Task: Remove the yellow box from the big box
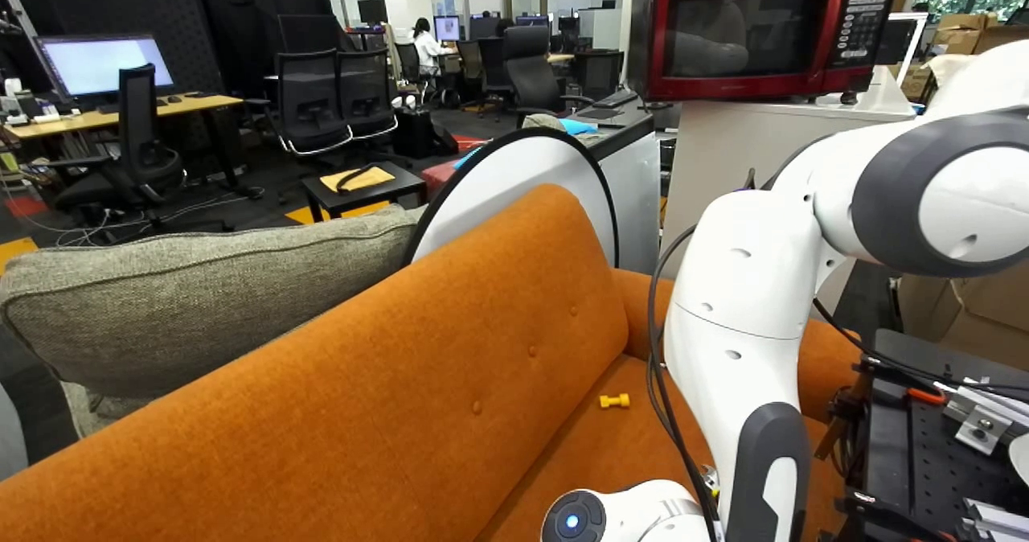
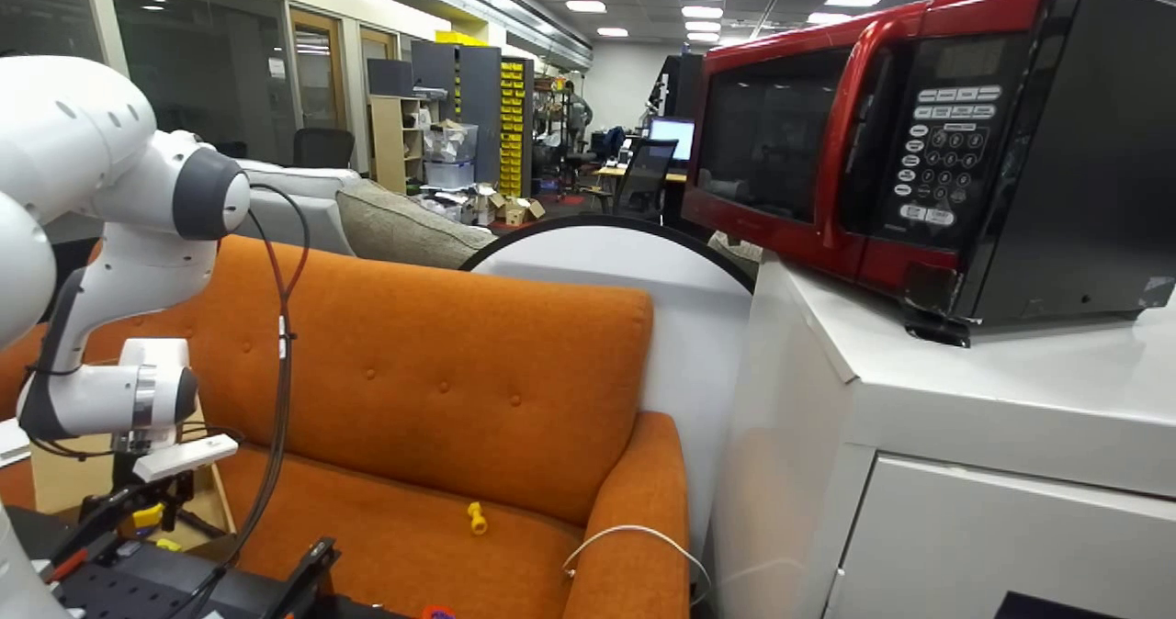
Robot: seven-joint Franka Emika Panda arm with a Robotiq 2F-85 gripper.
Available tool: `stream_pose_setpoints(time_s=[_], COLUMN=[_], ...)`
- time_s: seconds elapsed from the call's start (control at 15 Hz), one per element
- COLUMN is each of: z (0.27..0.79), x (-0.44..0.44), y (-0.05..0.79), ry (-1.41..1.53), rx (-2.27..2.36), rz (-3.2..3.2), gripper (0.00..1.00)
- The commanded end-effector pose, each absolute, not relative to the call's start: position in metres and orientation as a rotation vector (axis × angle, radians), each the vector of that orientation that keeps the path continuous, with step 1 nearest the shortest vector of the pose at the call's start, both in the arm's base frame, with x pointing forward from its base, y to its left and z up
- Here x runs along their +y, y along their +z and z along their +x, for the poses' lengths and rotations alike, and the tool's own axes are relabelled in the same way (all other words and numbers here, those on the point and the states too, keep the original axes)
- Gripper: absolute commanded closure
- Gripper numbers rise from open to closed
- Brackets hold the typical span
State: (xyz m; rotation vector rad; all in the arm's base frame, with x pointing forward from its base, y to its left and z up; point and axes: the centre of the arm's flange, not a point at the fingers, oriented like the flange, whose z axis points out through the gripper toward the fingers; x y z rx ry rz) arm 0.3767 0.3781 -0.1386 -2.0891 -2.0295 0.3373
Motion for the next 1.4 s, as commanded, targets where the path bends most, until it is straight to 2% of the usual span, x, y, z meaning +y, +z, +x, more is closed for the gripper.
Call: stream_pose_setpoints(time_s=[0.0, 1.33], z=[0.384, 0.39], x=[0.383, 0.385], y=[-0.148, -0.177], ry=[0.319, 0.39], rx=[-2.028, -2.072], rz=[-2.102, -2.119], gripper=[0.0, 0.0])
